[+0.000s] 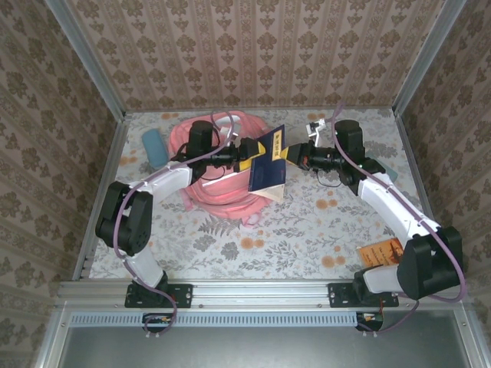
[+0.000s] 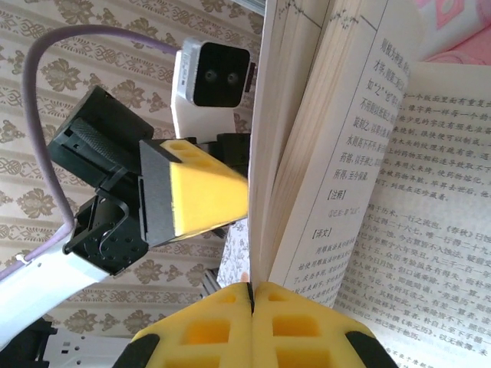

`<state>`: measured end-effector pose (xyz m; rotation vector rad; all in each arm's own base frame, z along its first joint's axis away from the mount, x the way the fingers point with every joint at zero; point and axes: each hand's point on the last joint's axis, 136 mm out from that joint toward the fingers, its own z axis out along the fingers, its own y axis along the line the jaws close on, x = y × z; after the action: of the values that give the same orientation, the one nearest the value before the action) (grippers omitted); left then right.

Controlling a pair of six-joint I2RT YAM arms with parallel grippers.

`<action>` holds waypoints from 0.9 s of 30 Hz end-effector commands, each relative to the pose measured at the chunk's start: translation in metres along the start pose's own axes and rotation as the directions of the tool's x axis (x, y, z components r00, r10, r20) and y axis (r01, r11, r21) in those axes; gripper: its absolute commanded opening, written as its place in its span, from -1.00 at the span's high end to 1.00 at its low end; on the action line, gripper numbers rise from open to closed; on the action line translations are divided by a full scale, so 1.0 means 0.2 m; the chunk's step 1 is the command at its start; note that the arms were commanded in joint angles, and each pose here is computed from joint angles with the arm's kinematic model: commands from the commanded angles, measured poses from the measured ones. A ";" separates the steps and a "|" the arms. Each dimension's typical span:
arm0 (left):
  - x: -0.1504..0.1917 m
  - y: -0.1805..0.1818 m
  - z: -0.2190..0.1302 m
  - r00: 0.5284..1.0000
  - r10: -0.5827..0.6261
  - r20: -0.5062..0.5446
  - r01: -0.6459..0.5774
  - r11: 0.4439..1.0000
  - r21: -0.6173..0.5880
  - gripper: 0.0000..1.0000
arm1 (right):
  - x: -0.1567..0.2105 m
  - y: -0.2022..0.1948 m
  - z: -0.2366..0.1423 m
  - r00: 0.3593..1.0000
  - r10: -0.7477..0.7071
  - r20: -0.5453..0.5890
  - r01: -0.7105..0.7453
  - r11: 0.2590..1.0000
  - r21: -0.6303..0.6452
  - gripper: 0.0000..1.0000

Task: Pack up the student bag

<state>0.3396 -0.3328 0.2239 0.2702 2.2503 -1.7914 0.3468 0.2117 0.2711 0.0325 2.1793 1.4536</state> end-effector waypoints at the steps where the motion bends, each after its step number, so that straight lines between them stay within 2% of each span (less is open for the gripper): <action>1: -0.03 -0.20 -0.05 0.997 0.079 0.001 -0.079 0.993 0.083 -0.72 | -0.05 0.13 -0.01 0.998 -0.056 0.010 0.057 0.995 -0.079 1.00; 7: -0.02 -0.23 -0.07 0.997 0.083 -0.001 -0.083 0.992 0.095 -0.18 | -0.06 0.09 -0.01 0.998 -0.052 0.023 0.053 0.998 -0.034 1.00; 8: -0.06 -0.22 -0.11 0.997 0.079 0.025 -0.081 0.993 0.085 -0.09 | -0.06 0.07 -0.02 0.998 -0.053 0.024 0.053 0.998 -0.024 1.00; 13: -0.09 -0.20 -0.13 0.996 0.068 0.050 -0.070 0.996 0.052 0.63 | -0.07 0.03 -0.02 0.998 -0.053 0.031 0.053 0.998 0.018 0.99; 15: -0.10 -0.18 -0.14 0.996 0.055 0.073 -0.057 0.998 0.024 0.80 | -0.08 0.00 -0.03 0.998 -0.046 0.043 0.043 0.997 0.061 0.60; 16: -0.11 -0.17 -0.14 0.995 0.047 0.091 -0.048 0.999 0.009 0.86 | -0.08 -0.04 -0.04 0.998 -0.038 0.057 0.032 0.995 0.098 0.34; 17: -0.12 -0.17 -0.15 0.993 0.042 0.112 -0.041 0.999 -0.005 0.89 | -0.08 -0.07 -0.05 0.996 -0.026 0.080 0.015 0.991 0.134 0.09; 19: -0.14 -0.17 -0.17 0.988 0.032 0.149 -0.028 0.999 -0.027 0.95 | -0.09 -0.11 -0.07 0.992 -0.003 0.127 -0.017 0.987 0.157 -0.28; 23: -0.19 -0.18 -0.24 0.962 0.027 0.271 -0.004 0.997 -0.082 0.96 | -0.07 -0.11 -0.07 0.976 0.070 0.205 -0.087 0.994 0.073 -0.65; 27: -0.28 -0.21 -0.34 0.905 0.006 0.425 0.045 0.993 -0.110 0.94 | -0.03 -0.09 -0.01 0.955 0.192 0.226 -0.188 0.981 -0.041 -0.81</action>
<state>0.3603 -0.2930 0.2657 -0.0196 2.1589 -1.6050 0.3503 0.1920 0.2370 0.3121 2.1473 1.3701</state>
